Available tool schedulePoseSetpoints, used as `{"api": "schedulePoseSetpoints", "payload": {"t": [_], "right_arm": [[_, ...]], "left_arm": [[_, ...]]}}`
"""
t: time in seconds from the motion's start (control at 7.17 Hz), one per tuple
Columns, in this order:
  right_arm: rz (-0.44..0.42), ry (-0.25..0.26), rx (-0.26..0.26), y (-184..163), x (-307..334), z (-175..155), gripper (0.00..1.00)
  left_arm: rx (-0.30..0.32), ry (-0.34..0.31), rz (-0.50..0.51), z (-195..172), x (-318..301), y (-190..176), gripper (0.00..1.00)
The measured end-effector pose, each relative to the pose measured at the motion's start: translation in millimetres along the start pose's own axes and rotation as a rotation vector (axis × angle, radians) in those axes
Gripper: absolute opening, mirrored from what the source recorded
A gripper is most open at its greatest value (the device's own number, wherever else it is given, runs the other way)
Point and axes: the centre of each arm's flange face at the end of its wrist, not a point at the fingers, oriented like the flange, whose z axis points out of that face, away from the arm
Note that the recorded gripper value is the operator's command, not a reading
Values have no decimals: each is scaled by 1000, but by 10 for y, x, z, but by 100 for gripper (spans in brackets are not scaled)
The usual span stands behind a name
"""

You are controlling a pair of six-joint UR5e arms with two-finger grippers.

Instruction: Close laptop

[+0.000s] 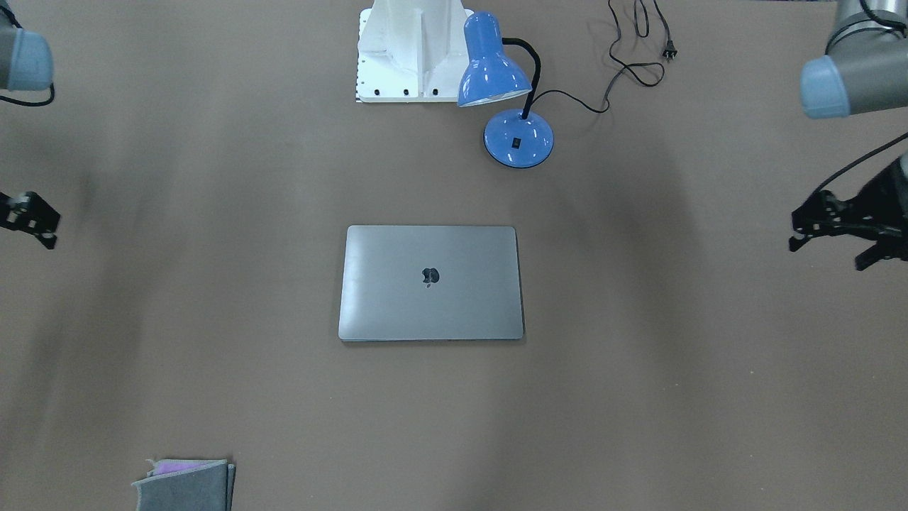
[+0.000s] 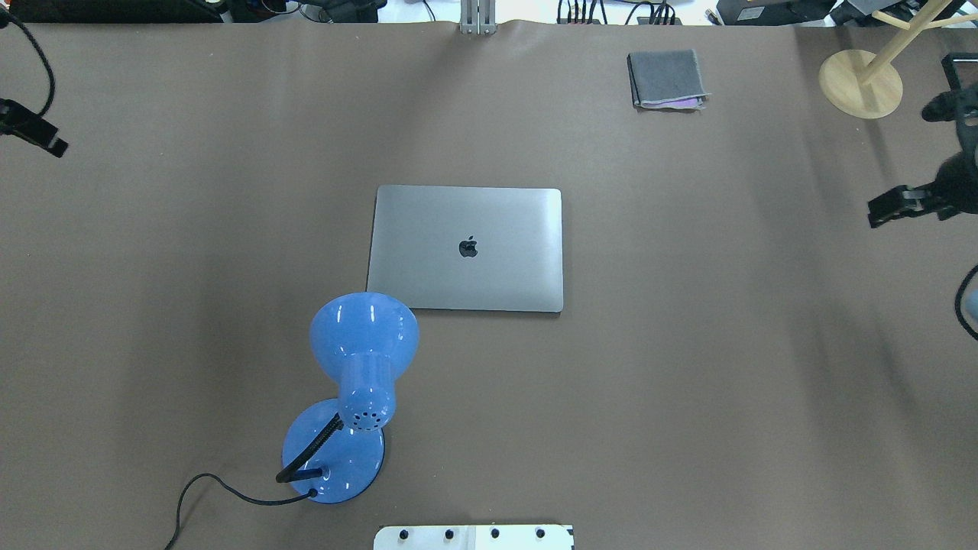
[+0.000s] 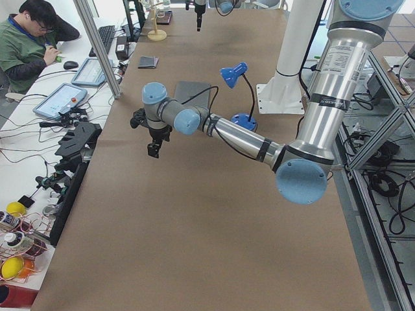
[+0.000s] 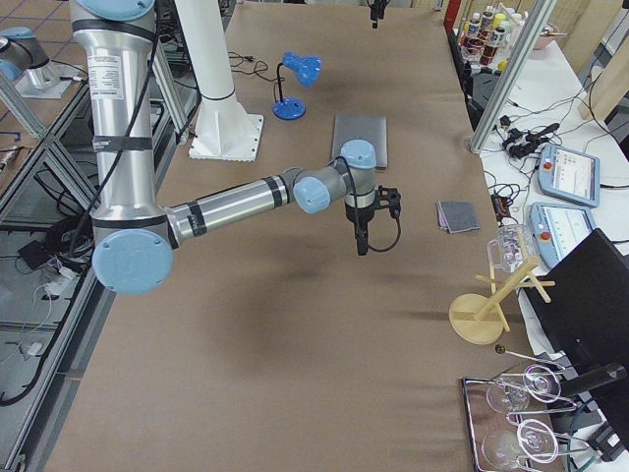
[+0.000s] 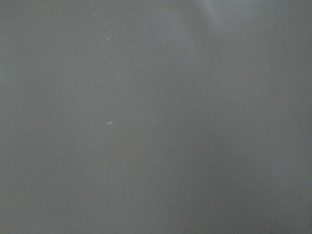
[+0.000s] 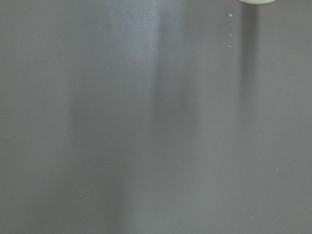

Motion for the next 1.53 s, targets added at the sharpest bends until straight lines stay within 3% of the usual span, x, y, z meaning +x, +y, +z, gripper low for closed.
{"api": "schedulePoseSetpoints", "payload": {"t": [0.42,0.84,1.26,1.53], "right_arm": [[-73,1,-48,604,1469,-336,100],[-106,12,-108,1221,2108,-326,100],[-69,-5,-157,1377,2299,-98,100],[-56,-71,-152,1360,2233,-95,100]], "left_arm": [[-37,-55,23,-186,-1213,792,98],[-69,-67,59,-166,-1783,1460,98],[-100,-55,-5,-120,-1862,1672,98],[-138,-37,-135,-197,-1790,1635,98]]}}
